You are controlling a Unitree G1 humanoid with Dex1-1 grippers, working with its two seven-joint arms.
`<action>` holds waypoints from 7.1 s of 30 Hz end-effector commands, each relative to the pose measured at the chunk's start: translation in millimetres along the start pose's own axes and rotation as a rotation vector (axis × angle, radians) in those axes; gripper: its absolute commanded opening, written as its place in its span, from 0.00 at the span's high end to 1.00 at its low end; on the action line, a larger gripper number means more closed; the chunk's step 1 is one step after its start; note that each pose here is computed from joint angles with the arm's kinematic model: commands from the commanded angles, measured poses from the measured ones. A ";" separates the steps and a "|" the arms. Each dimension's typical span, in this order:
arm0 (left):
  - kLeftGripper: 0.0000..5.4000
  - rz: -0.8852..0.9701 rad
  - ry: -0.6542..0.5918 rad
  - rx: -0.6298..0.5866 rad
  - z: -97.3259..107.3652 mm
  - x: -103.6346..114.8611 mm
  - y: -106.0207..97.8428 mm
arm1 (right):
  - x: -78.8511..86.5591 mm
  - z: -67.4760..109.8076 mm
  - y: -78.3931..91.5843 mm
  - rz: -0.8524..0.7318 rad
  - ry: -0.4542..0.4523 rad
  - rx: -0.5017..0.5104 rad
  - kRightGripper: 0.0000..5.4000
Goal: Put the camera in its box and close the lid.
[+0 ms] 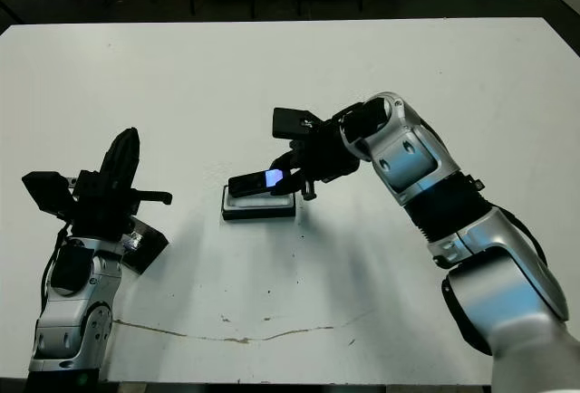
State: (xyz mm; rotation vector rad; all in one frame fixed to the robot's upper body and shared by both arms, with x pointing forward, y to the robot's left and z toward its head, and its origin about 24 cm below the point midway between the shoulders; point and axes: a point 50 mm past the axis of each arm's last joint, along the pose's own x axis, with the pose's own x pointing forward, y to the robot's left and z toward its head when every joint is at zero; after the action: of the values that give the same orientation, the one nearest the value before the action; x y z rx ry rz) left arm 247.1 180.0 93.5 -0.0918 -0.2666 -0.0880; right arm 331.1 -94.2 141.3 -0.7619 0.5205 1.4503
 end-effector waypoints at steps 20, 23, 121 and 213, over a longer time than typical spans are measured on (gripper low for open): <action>1.00 0.010 0.036 0.016 -5.2 -4.4 2.3 | 14.2 -5.9 5.2 0.022 0.081 0.017 0.89; 1.00 0.009 0.037 0.005 -5.4 -4.4 2.1 | 17.0 -4.9 5.3 0.032 0.073 0.033 0.89; 1.00 -0.846 1.079 0.765 83.9 -46.5 122.7 | -47.0 -36.2 53.9 -0.934 -0.490 0.239 1.00; 1.00 -0.724 0.787 0.690 12.5 27.8 61.3 | -43.8 -42.4 53.9 -0.922 -0.460 0.263 1.00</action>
State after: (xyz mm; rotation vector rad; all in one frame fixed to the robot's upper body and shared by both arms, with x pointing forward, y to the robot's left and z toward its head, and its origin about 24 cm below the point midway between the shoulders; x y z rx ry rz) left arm 276.5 243.5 110.2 0.7262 0.4632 -0.7079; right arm 280.1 -154.6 142.3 -0.3403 -0.0632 0.6400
